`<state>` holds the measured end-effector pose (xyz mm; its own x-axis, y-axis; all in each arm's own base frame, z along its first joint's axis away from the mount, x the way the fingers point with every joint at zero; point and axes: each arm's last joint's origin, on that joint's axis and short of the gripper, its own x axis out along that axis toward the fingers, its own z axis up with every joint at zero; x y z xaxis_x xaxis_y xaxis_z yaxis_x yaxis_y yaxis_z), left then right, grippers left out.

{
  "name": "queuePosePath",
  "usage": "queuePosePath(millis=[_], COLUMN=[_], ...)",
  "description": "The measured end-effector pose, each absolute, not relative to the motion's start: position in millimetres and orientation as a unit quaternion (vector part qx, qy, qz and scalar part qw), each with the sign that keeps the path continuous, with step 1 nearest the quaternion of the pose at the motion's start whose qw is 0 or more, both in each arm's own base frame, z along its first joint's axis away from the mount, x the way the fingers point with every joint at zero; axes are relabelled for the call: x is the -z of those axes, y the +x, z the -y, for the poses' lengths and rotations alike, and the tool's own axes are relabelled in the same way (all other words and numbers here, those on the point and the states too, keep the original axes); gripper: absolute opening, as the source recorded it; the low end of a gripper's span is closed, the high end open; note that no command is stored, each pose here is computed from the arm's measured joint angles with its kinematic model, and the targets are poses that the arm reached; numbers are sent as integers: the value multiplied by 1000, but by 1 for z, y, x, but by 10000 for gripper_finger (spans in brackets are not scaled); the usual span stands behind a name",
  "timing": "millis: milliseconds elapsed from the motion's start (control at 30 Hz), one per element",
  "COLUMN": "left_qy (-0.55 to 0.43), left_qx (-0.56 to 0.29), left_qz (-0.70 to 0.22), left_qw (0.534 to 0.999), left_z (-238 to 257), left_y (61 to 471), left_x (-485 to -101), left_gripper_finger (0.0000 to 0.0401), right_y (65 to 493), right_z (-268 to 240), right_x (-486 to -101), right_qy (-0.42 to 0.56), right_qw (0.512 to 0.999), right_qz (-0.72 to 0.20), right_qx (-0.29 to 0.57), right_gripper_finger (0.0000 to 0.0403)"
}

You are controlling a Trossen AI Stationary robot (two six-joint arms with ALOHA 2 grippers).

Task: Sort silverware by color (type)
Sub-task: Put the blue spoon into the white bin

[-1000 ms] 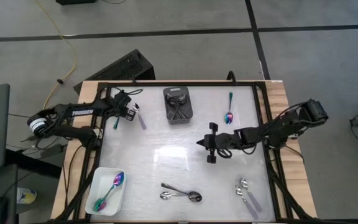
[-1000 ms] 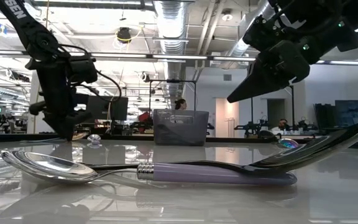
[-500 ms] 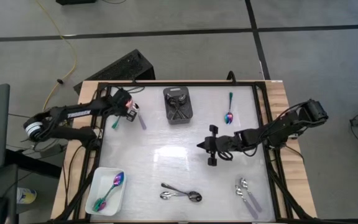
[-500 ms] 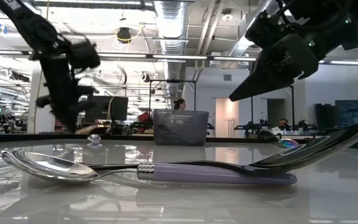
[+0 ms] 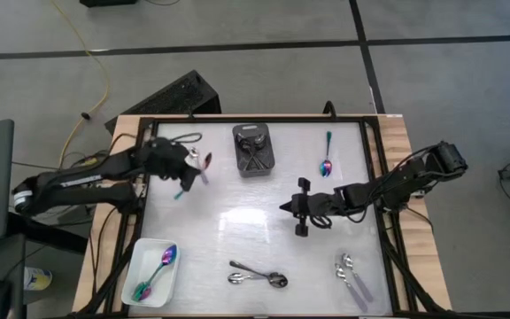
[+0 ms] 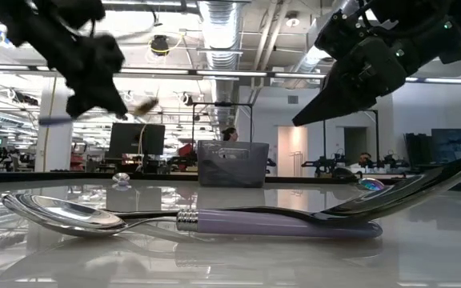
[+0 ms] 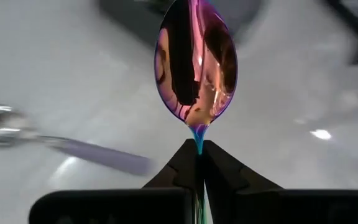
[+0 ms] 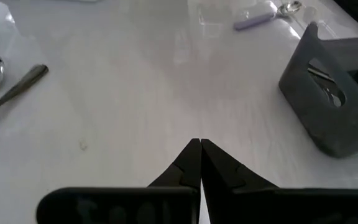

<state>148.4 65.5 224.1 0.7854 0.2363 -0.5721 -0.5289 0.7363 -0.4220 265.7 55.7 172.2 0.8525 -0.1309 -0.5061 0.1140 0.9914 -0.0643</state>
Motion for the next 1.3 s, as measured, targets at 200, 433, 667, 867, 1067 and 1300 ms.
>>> queuePosePath(millis=[200,433,667,867,1067,1300], left_qy=[-345,-384,-401,-416,-420,-406], left_qx=[-111,-36,-16,26,37,62], left_qz=[-194,-160,-164,-161,-170,-233], left_qw=[912,909,901,894,891,882], left_z=[-14,40,84,116,143,167], left_y=[148,144,138,127,111,92], left_x=[-245,-255,-250,-249,-241,-222], left_gripper_finger=[2,2,2,2,2,2], right_y=[267,269,269,267,266,265], right_z=[-55,-56,-59,-72,-86,-89], right_x=[-174,-178,-180,-182,-188,-191], right_qy=[-12,8,35,63,66,68], right_qw=[965,971,973,975,982,984], right_qz=[-254,-229,-219,-208,-173,-159], right_qx=[64,66,66,49,38,42], right_gripper_finger=[31,31,31,31,31,31])
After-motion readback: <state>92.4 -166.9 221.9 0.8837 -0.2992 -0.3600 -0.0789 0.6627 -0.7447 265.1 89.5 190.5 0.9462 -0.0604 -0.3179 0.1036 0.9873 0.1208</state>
